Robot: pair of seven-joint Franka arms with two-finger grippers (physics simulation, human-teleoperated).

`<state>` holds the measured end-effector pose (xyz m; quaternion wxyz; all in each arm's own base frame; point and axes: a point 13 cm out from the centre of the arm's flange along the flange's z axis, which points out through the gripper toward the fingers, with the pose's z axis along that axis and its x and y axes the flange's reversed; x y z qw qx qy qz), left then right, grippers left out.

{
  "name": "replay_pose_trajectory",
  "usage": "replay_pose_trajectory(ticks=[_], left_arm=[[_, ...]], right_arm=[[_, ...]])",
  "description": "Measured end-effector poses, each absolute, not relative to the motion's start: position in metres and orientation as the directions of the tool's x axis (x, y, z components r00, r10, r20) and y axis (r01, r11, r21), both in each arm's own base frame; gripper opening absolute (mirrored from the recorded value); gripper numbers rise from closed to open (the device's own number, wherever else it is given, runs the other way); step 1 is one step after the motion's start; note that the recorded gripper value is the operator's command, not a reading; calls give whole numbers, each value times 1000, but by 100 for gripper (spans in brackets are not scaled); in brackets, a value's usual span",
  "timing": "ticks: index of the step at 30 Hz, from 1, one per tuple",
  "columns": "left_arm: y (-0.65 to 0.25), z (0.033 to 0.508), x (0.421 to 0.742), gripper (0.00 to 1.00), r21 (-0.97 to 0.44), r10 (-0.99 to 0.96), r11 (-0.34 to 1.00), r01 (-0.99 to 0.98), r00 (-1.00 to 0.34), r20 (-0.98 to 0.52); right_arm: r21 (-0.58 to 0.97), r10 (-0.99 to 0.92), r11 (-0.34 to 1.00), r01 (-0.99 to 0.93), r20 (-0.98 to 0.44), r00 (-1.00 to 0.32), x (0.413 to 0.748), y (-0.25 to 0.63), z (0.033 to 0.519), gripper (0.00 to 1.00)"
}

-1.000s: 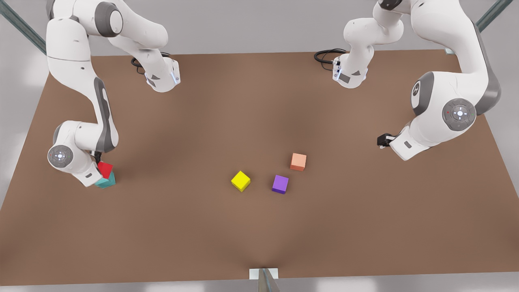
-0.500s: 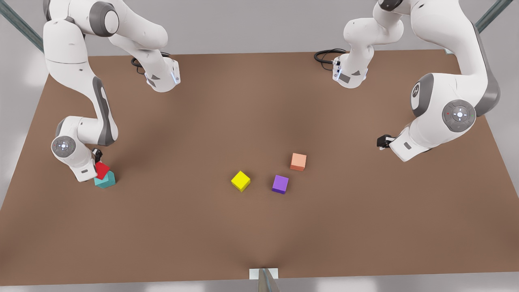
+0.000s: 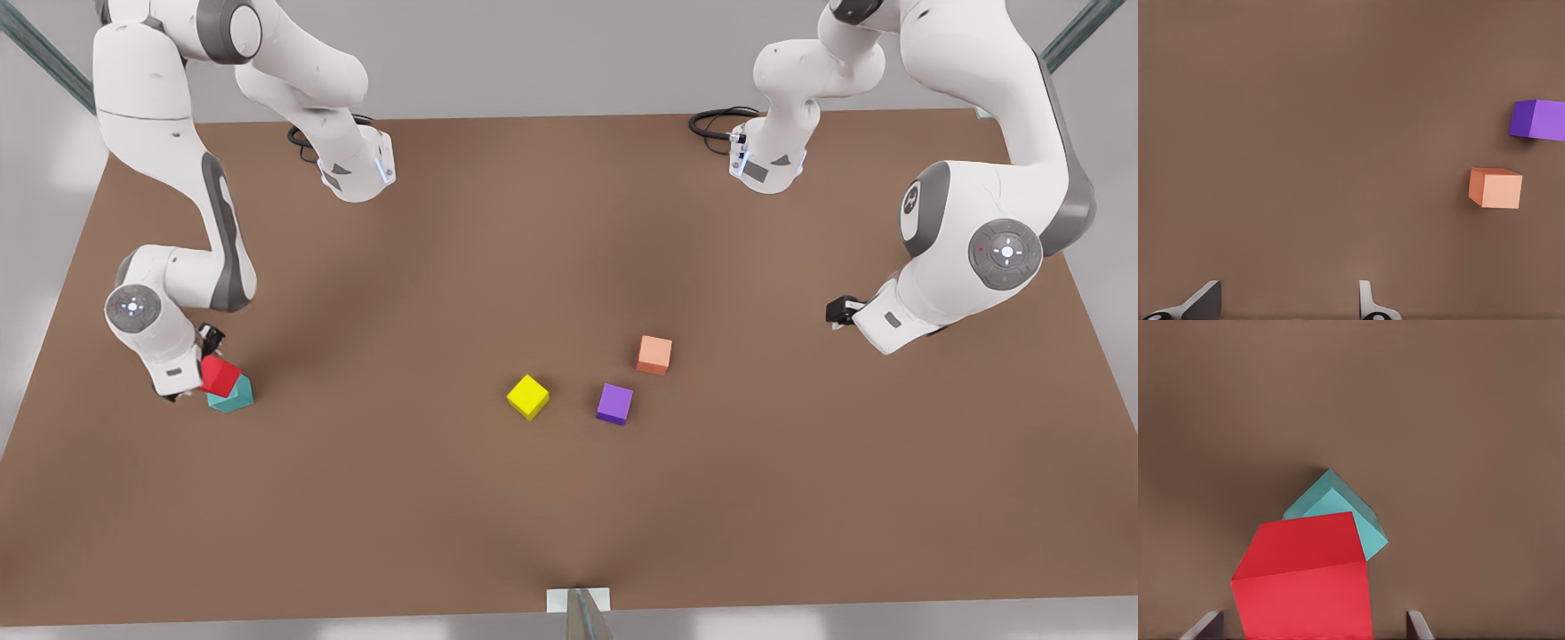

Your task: Pick up red wooden cube and pass to hand red wooden cube and place in blue wooden cube

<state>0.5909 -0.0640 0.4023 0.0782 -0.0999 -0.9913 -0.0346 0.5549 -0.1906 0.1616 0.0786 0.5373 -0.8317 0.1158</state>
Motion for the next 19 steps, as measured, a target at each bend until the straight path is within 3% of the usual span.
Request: replay_pose_trajectory(ticks=[3, 7, 10, 15, 19], left_arm=[[-65, 402, 591, 100, 53, 195, 977, 206, -967, 162], [-65, 403, 590, 100, 54, 196, 977, 207, -967, 163], [-65, 403, 590, 100, 53, 197, 977, 208, -967, 164], [-65, 402, 590, 100, 54, 197, 976, 209, -966, 166], [-64, 399, 591, 100, 54, 198, 976, 210, -965, 170]], right_arm=[[-103, -866, 447, -889, 198, -459, 563, -157, 204, 100], [-70, -819, 554, -830, 135, -558, 642, -53, 277, 100], [-70, -725, 681, -729, 80, -685, 674, -17, 345, 100], [21, -533, 845, -534, 77, -842, 629, -6, 417, 100], [71, -411, 912, -405, 135, -902, 599, -5, 428, 100]])
